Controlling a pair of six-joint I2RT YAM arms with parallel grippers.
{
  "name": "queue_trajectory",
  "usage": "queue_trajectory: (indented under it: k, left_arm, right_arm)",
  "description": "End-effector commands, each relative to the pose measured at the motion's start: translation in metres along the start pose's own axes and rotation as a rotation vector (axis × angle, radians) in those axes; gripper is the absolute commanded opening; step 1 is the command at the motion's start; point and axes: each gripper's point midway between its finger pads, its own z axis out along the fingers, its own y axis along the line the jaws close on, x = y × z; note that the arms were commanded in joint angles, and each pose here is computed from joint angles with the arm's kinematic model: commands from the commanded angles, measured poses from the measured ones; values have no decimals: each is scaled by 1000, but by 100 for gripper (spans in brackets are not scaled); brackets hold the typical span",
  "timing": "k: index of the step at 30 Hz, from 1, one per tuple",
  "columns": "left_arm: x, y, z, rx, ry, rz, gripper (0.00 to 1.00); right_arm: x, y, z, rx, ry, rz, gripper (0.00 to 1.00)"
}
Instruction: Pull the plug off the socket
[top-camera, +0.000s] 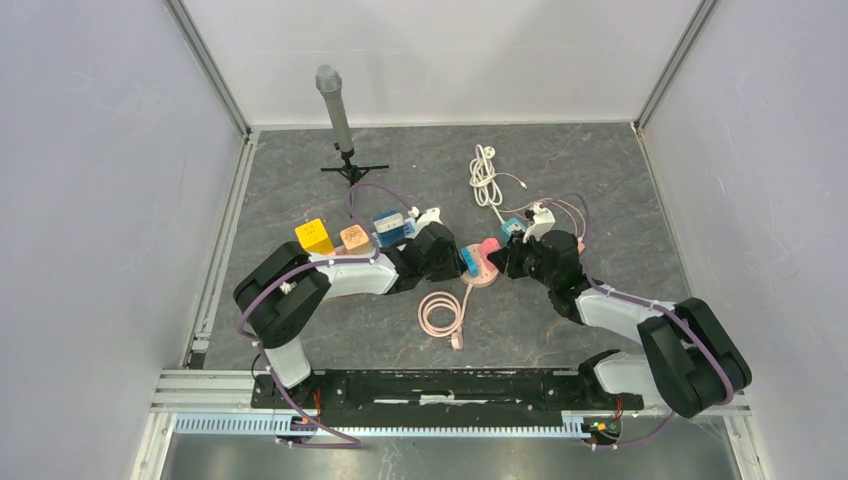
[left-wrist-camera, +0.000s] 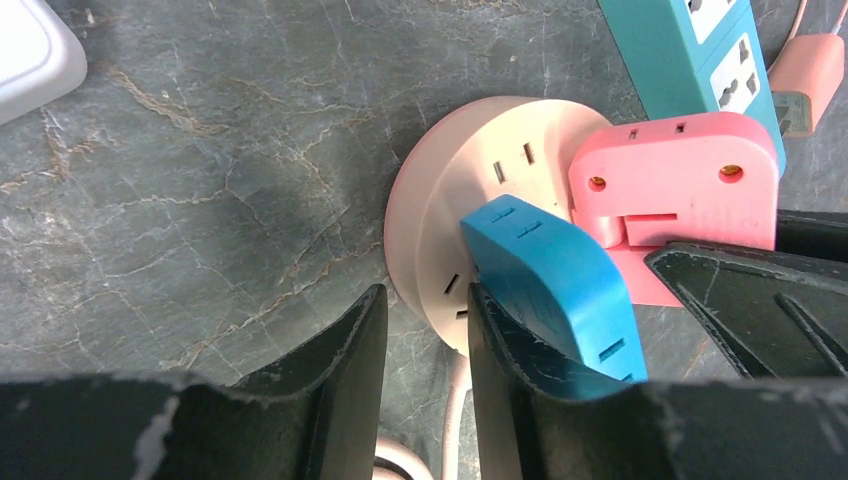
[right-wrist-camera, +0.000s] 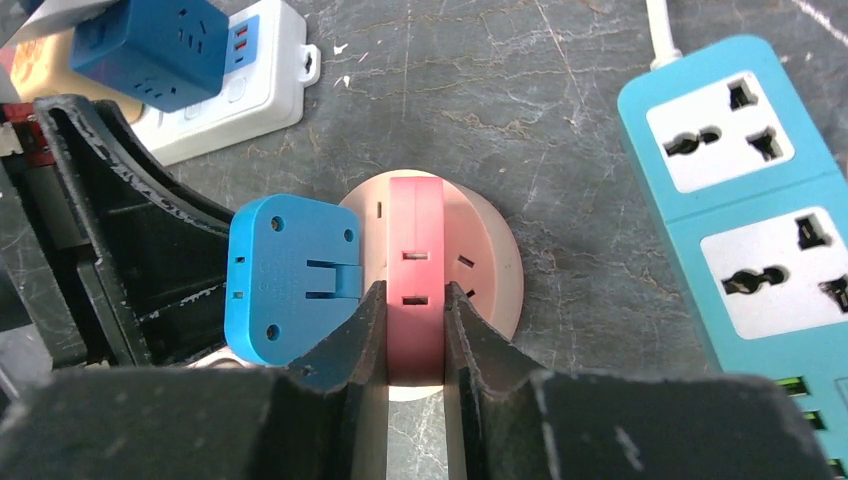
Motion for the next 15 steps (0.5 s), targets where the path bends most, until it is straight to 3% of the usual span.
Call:
queue_trajectory:
  k: [1, 3, 5, 8, 13, 15]
  left_arm:
    - [47, 74, 7, -254, 126, 80, 41]
    - [47, 74, 7, -257, 127, 81, 41]
    - [49, 76, 8, -262, 134, 82, 40]
    - [52, 77, 8, -261, 148, 83, 40]
    - [56, 82, 8, -273, 156, 90, 40]
    - [56, 83, 9, -275, 158, 90, 40]
  right_arm:
    - [-13, 51, 0, -252, -60, 121, 0]
    - [-8, 54, 2, -265, -54, 51, 0]
    - [-2, 40, 8, -178, -34, -70, 0]
    - [-5, 22, 10, -85, -29, -131, 0]
    - [-16, 45, 8, -225, -29, 38, 0]
    - [-10, 48, 13, -271, 49, 133, 0]
